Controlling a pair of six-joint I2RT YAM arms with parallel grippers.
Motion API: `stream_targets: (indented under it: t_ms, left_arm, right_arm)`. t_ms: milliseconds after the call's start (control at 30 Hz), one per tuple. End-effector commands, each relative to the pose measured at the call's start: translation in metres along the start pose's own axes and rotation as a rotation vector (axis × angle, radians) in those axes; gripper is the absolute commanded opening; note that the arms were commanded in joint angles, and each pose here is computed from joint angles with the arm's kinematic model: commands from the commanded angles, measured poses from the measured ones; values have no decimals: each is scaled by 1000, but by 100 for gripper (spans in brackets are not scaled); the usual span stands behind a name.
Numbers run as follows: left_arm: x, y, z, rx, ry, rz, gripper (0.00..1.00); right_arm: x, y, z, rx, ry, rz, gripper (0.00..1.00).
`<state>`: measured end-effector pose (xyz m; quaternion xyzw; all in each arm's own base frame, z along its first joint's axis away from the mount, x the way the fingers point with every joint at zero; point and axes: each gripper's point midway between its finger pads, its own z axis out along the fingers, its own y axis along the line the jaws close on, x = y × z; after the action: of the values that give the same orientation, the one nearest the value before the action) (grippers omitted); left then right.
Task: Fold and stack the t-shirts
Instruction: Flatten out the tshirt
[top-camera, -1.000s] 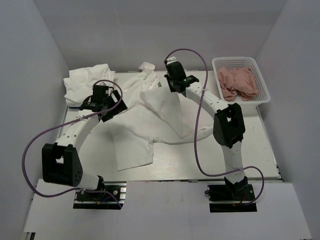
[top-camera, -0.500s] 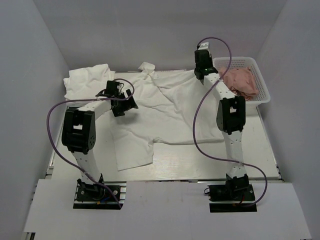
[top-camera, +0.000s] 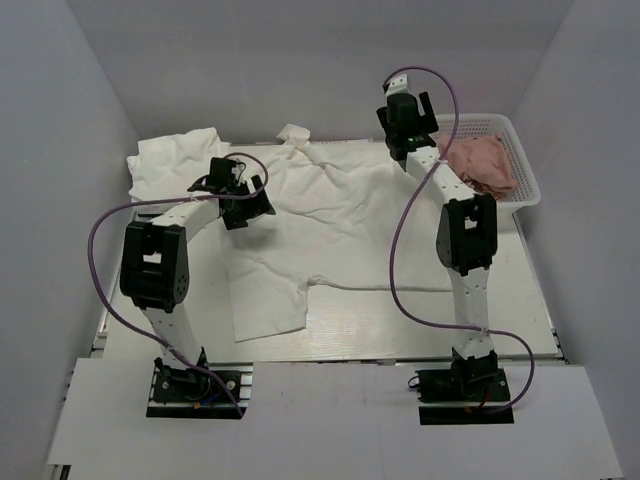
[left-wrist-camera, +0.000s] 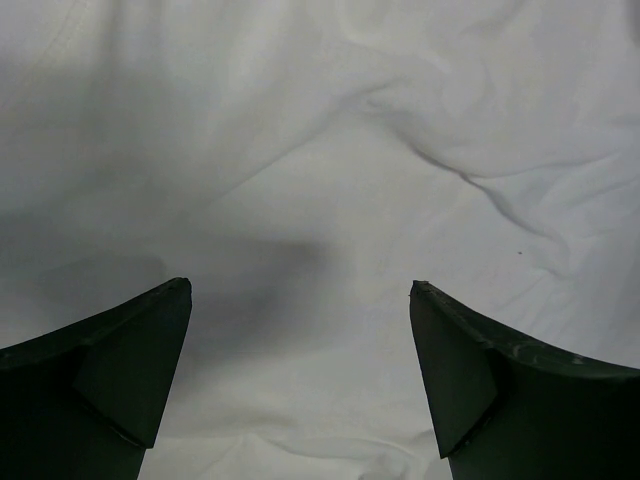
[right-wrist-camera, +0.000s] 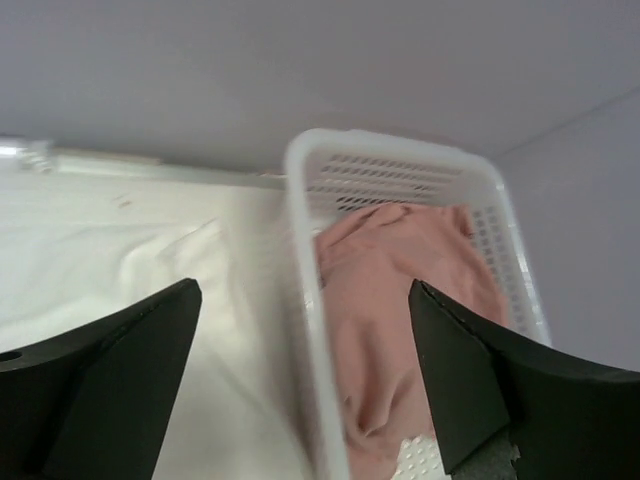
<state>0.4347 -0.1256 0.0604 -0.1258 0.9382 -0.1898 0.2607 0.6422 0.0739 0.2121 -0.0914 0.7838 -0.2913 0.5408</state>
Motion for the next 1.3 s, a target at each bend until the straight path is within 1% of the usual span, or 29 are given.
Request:
stream_targets:
  t_ms: [0, 33, 67, 100, 133, 167, 200, 233, 267, 300, 333, 367, 400, 433, 467, 600, 667, 700, 733, 767, 833, 867, 933, 1000, 1067, 1100, 1133, 1200, 1267]
  left_arm:
    - [-34, -30, -52, 64, -129, 53, 100]
    - [-33, -33, -66, 72, -145, 56, 100]
    - [-29, -28, -72, 45, -143, 52, 100]
    - [-18, -21, -75, 25, -127, 36, 100]
    - [-13, -18, -81, 11, -121, 18, 100]
    - [-6, -15, -93, -1, -119, 16, 100]
    - [11, -6, -93, -20, -83, -2, 100]
    - [20, -3, -97, -27, -69, -19, 100]
    - [40, 6, -103, -46, -35, -35, 100]
    - [50, 10, -107, -54, -22, -47, 100]
    - [61, 14, -110, -63, -7, -76, 100]
    - [71, 20, -113, -78, 1, -90, 100]
    - [93, 32, -113, -103, 42, -109, 100]
    - [96, 31, -121, -91, 21, -116, 100]
    - [106, 35, -123, -103, 39, -146, 100]
    - [160, 48, -132, -111, 169, -216, 100]
    - [184, 58, -136, -151, 222, -261, 100]
    - [188, 60, -140, -151, 222, -261, 100]
    - [195, 65, -142, -177, 236, -275, 100]
    - [206, 67, -143, -198, 265, -303, 100]
    - [216, 69, -146, -206, 306, -314, 100]
    - [219, 70, -147, -215, 316, -328, 100]
    - [232, 76, -151, -253, 367, -340, 100]
    - [233, 75, -152, -246, 372, -342, 100]
    - [236, 74, -154, -248, 390, -347, 100]
    - [243, 75, -156, -247, 418, -356, 100]
    - [254, 79, -157, -272, 445, -379, 100]
    - [263, 82, -159, -270, 444, -410, 100]
    - [278, 79, -154, -232, 477, -425, 100]
  right_arm:
    - [-49, 1, -59, -202, -79, 130, 90]
    - [-67, -15, -82, -228, -103, 224, 90]
    - [-64, -8, -91, -271, -92, 235, 90]
    - [-33, 6, -95, -307, -21, 217, 90]
    - [-50, -11, -117, -323, -46, 344, 90]
    - [-23, -10, -116, -342, 14, 351, 90]
    - [-16, 4, -131, -381, 56, 421, 90]
    - [-11, -1, -152, -416, 68, 480, 90]
    - [23, 13, -160, -434, 143, 458, 90]
    - [36, 20, -168, -455, 173, 472, 90]
    - [81, 32, -186, -496, 256, 454, 90]
    - [81, 32, -198, -528, 256, 511, 90]
    - [82, 27, -207, -543, 240, 532, 90]
    - [93, 31, -211, -554, 262, 531, 90]
    - [125, 35, -223, -543, 331, 536, 90]
    - [192, 46, -253, -528, 531, 553, 90]
    - [208, 43, -263, -503, 565, 589, 90]
    - [222, 41, -266, -477, 595, 594, 90]
    - [222, 36, -268, -462, 589, 598, 90]
    - [236, 33, -272, -435, 621, 583, 90]
    - [235, 27, -278, -434, 614, 602, 90]
    - [246, 22, -282, -402, 648, 588, 90]
    - [254, 9, -284, -346, 662, 603, 90]
    - [259, 4, -286, -330, 658, 609, 90]
    - [270, -1, -289, -301, 704, 617, 90]
    - [270, -2, -291, -296, 714, 622, 90]
    - [282, -6, -297, -266, 764, 615, 90]
    - [293, -15, -300, -221, 778, 623, 90]
    - [299, -23, -301, -185, 788, 650, 90]
